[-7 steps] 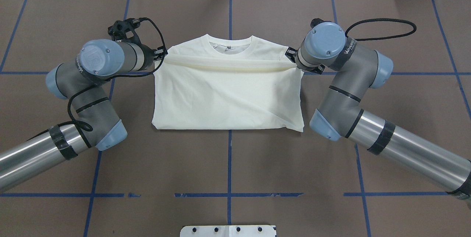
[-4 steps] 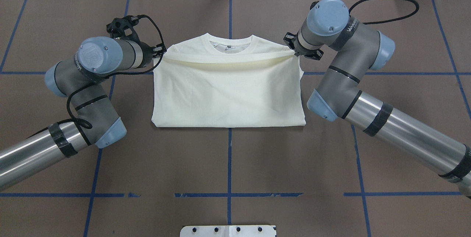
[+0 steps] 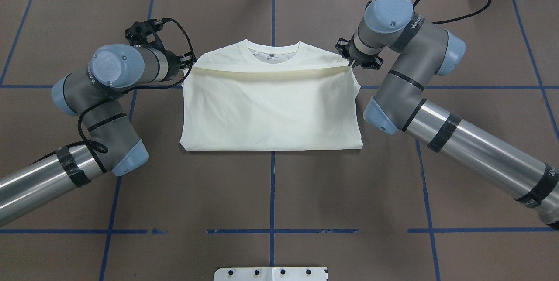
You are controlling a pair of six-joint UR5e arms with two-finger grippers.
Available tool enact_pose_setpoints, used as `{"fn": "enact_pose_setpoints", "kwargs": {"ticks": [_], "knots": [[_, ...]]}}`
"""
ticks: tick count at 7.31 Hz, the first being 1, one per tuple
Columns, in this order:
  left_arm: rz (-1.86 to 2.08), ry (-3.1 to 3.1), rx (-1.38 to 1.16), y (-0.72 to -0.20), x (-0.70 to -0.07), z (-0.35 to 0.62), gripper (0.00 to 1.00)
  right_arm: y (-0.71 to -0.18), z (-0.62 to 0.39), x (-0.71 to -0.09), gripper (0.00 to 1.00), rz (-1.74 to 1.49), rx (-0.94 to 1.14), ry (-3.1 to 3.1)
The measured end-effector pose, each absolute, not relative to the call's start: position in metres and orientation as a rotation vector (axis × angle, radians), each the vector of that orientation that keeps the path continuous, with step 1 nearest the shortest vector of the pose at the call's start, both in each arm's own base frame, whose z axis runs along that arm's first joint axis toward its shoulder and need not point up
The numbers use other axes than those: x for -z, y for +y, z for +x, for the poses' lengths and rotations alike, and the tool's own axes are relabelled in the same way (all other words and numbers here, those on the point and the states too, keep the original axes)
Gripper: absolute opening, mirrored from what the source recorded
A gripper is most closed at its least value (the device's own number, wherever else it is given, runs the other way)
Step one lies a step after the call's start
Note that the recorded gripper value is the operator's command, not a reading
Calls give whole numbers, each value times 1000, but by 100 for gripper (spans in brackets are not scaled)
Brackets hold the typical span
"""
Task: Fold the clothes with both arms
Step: 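Release the hem at the collar and raise both grippers, then lower the right gripper to the folded shirt's corner nearest it and grasp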
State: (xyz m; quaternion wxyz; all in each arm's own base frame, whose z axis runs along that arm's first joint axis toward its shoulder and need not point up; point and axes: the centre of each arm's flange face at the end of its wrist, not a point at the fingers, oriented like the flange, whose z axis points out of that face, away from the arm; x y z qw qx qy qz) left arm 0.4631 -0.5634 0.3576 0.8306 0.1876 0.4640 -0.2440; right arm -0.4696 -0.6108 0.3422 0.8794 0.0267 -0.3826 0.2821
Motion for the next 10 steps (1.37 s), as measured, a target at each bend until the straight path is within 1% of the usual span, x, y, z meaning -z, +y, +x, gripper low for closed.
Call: {"fn": "enact_pose_setpoints", "kwargs": {"ticks": [2,3,5,6,7,8,9,10], "knots": [[418,993,495,-565,-356,457,43,-597,-463,-348,100,42,-557,-859],[410,1016,487,-568,-354,448,43,-578,-444,-347,100,20,-534,-902],[367,1058,460,-565,-354,424,43,-499,-409,-354,100,-15,-502,-963],[360,1064,456,-562,-356,418,44,-458,-408,-358,100,-19,-521,-967],[358,1067,455,-561,-356,416,44,-427,-417,-359,97,-20,-551,-965],[360,1070,456,-560,-355,414,44,-407,-431,-361,91,-25,-587,-957],[361,1071,456,-559,-355,413,44,-396,-441,-365,91,-23,-608,-945],[361,1070,458,-558,-355,413,45,-393,-448,-369,88,-24,-618,-933]]}}
